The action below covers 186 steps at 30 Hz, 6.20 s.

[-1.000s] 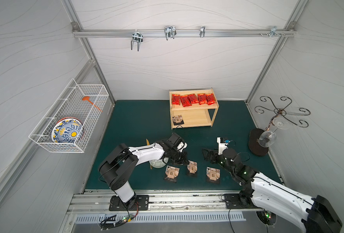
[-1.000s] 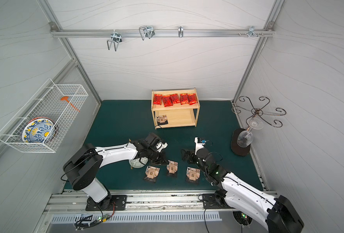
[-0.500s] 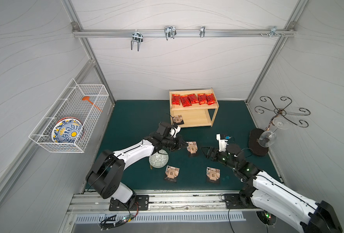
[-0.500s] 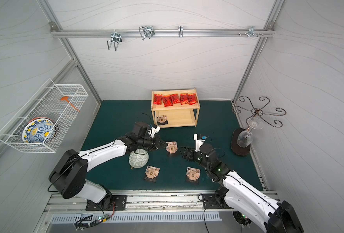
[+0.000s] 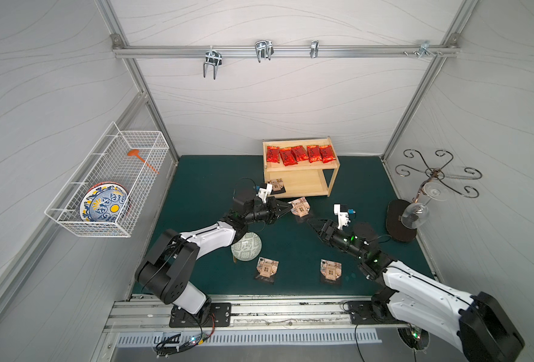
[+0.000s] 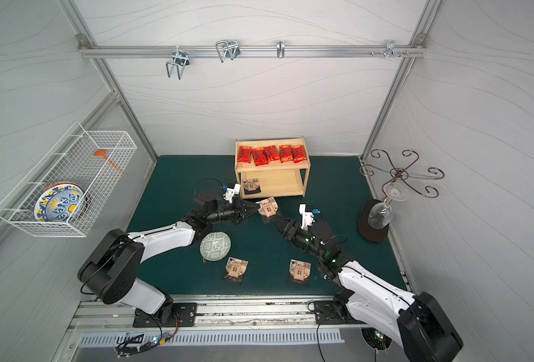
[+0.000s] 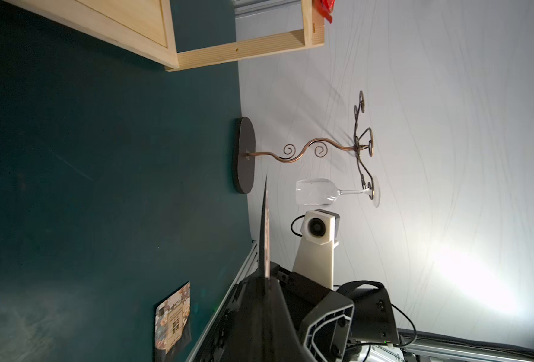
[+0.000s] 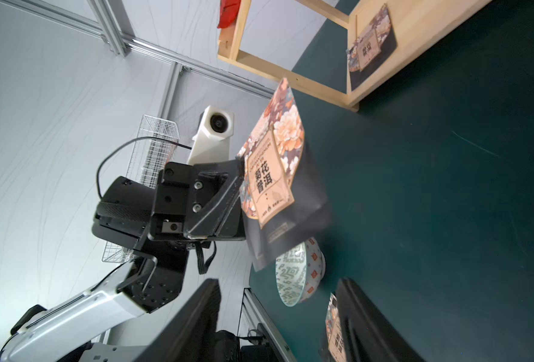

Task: Place the tea bags on the shelf by color
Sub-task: Pick up the tea bag from the center of the board, then place the tea bag on the shelf, then move the tea bag to the center of the board.

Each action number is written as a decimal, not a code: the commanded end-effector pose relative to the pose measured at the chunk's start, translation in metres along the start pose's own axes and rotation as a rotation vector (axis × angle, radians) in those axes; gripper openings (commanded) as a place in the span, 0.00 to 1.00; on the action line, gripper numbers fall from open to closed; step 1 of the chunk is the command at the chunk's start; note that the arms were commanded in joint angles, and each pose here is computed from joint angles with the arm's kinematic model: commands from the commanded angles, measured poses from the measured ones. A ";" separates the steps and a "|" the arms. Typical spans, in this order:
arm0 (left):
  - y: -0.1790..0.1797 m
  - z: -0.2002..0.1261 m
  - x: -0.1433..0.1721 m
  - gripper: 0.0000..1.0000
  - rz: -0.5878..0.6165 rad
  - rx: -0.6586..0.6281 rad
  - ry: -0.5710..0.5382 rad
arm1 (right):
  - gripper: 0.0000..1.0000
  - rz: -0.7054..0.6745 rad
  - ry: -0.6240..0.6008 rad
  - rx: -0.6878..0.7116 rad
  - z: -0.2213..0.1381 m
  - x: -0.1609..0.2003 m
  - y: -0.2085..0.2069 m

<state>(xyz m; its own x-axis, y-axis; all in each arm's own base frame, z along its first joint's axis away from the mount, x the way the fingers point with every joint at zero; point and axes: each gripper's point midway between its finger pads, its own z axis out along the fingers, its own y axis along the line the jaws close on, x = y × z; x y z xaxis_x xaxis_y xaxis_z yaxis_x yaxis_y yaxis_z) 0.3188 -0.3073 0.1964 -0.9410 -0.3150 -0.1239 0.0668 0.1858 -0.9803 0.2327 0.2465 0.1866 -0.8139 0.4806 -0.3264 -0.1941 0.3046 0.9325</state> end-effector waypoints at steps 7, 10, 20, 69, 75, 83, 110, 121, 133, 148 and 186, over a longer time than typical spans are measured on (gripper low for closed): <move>-0.039 -0.006 -0.008 0.00 0.037 0.193 -0.036 | 0.52 0.046 -0.091 -0.151 0.006 -0.030 0.031; -0.038 -0.006 -0.008 0.00 0.040 0.191 -0.040 | 0.47 0.041 -0.100 -0.149 0.010 -0.034 0.032; -0.035 -0.007 -0.007 0.00 0.033 0.190 -0.040 | 0.17 0.086 -0.083 -0.220 0.024 -0.037 0.038; 0.017 -0.119 -0.013 0.69 0.132 -0.337 -0.024 | 0.00 -0.028 -0.423 0.060 0.184 -0.140 -0.102; 0.019 -0.119 -0.012 0.69 0.129 -0.337 -0.020 | 0.00 -0.017 -0.408 0.069 0.195 -0.146 -0.111; 0.019 -0.121 -0.016 0.69 0.125 -0.335 -0.031 | 0.00 0.007 -0.405 0.073 0.203 -0.154 -0.121; 0.016 -0.124 -0.017 0.69 0.126 -0.318 -0.039 | 0.14 0.080 -0.373 0.119 0.217 -0.153 -0.147; 0.015 -0.126 -0.019 0.69 0.127 -0.316 -0.049 | 0.41 0.081 -0.364 0.125 0.213 -0.153 -0.139; 0.014 -0.126 -0.019 0.69 0.126 -0.306 -0.054 | 0.47 0.139 -0.313 0.238 0.204 -0.144 -0.143; 0.013 -0.124 -0.020 0.69 0.112 -0.282 -0.055 | 0.59 0.206 -0.186 0.481 0.187 -0.129 -0.154; 0.064 -0.153 -0.015 0.72 0.029 -0.569 -0.134 | 0.83 -1.598 0.483 0.177 0.074 0.228 -0.043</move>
<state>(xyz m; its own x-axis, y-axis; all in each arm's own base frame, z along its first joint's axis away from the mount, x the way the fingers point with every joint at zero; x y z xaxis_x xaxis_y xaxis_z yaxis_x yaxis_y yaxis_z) 0.2823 -0.1516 0.1529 -0.8984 -0.4082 -0.1622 -0.1572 0.6436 -0.7491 0.0918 0.3930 0.0560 -0.0899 -0.6264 -0.7743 -0.9331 0.3248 -0.1545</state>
